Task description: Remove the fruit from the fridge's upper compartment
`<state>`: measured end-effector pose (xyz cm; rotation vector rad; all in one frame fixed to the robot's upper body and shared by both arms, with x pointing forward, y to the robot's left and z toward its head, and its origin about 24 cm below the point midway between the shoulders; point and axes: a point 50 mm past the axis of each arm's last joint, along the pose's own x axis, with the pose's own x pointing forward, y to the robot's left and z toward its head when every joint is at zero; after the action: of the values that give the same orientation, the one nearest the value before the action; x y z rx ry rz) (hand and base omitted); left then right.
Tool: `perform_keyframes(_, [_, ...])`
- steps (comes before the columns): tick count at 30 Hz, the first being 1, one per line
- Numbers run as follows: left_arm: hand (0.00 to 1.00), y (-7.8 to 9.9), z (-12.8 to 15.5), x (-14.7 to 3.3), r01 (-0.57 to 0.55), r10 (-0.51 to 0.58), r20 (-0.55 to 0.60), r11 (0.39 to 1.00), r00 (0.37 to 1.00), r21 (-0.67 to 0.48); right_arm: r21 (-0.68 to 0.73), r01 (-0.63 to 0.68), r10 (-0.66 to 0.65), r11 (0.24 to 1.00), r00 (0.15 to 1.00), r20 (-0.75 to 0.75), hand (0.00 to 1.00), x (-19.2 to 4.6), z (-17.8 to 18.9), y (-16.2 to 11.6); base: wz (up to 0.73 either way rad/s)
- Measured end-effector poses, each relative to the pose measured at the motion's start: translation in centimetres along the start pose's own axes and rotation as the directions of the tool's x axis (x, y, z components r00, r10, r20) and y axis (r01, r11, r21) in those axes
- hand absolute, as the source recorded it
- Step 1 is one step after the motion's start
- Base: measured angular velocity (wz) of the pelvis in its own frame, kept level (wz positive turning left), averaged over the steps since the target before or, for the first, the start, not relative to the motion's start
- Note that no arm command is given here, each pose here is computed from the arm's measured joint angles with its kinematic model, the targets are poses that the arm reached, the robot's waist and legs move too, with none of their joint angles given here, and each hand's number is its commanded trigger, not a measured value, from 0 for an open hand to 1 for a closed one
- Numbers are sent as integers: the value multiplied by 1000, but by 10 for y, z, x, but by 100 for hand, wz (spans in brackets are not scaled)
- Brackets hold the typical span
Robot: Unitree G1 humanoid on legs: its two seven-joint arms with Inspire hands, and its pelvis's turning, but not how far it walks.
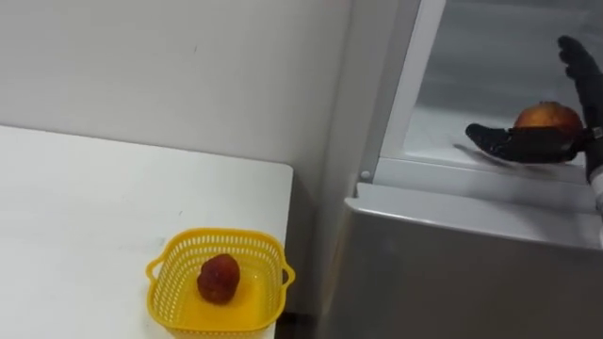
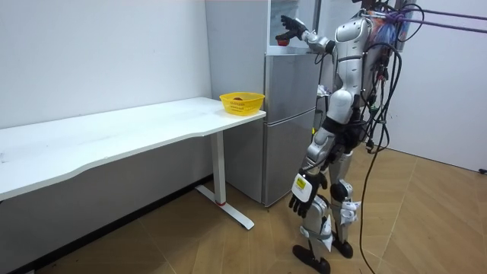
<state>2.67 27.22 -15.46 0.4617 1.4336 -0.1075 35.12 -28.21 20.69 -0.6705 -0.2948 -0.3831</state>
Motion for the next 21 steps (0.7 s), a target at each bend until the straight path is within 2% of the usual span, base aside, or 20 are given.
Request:
perform_keyframes(9, [0, 1, -2, 0, -4, 4, -13, 1000, 1000, -18, 18, -43, 45, 999, 991, -129, 0, 4, -23, -3, 1])
perform_keyframes(21, [0, 2, -9, -1, -31, 29, -54, 999, 998, -23, 33, -102, 106, 994, 980, -166, 0, 3, -32, -1, 0])
